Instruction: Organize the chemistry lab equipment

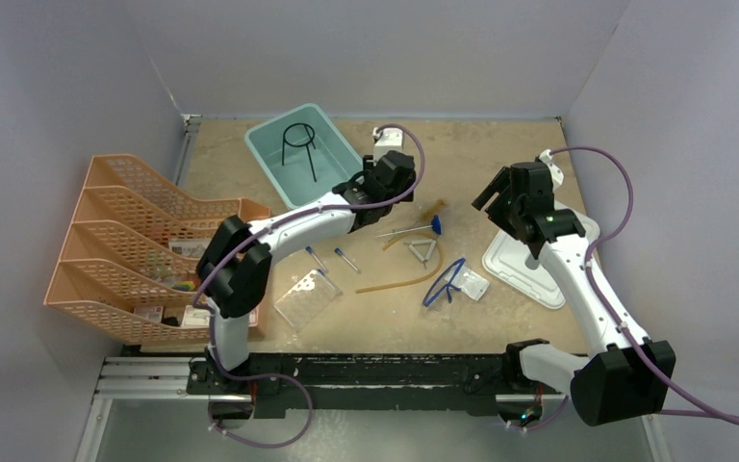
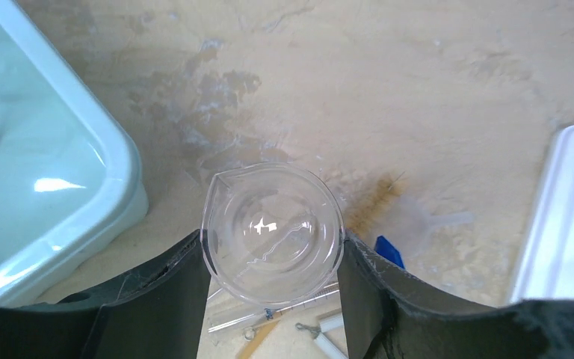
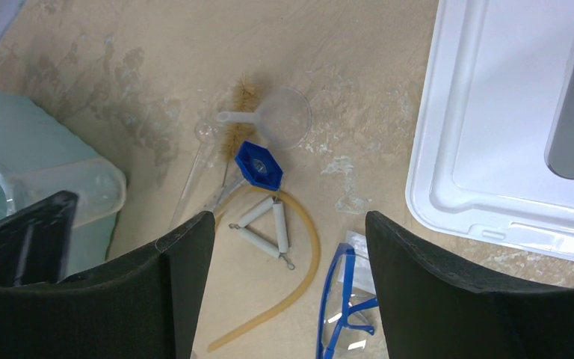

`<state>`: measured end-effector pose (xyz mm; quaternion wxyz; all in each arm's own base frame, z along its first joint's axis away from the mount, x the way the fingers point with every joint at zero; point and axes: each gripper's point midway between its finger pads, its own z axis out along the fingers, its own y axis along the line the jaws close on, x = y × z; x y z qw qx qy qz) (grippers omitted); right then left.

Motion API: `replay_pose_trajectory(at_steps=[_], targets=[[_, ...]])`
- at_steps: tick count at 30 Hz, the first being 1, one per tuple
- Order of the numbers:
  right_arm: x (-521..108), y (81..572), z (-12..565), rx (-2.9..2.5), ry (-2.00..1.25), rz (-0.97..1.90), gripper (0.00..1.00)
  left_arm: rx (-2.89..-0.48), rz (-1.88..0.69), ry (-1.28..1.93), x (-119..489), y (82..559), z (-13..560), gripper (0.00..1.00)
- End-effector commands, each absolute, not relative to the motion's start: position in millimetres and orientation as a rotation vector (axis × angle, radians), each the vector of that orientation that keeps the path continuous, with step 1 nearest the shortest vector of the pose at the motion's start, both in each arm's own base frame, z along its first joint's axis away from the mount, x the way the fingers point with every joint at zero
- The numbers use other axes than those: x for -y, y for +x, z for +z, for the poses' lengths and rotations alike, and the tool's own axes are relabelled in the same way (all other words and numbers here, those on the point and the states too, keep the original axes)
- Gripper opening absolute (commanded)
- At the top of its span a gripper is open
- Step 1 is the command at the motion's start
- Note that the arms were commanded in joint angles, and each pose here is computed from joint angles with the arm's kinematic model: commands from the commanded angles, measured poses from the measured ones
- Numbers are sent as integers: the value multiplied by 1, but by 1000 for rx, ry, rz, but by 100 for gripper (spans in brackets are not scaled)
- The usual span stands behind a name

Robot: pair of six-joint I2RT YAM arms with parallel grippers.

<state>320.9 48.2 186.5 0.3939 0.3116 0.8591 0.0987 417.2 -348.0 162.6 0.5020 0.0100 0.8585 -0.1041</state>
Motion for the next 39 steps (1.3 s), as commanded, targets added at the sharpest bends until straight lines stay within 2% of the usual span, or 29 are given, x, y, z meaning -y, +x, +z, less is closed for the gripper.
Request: replay_pose_trajectory(at_steps=[1, 6, 14, 21, 26, 31, 39], targets=[[-45, 324, 195, -2145, 789, 242, 75, -1925, -351, 7, 340, 411, 244, 40], [-48, 327, 196, -2144, 784, 263, 75, -1839, -287, -42, 304, 413, 295, 41], [-54, 337, 196, -2171, 778, 282, 74, -1876, -185, -173, 214, 445, 291, 40], [-58, 353, 195, -2205, 771, 272, 74, -1976, -160, -156, 183, 468, 242, 38], [-60, 367, 196, -2202, 766, 274, 74, -2034, -192, -95, 182, 488, 202, 37], [-65, 380, 193, -2197, 770, 298, 73, -2105, -113, -46, 181, 504, 161, 37], [-72, 398, 189, -2233, 745, 300, 72, -2147, -79, 9, 187, 521, 118, 37]])
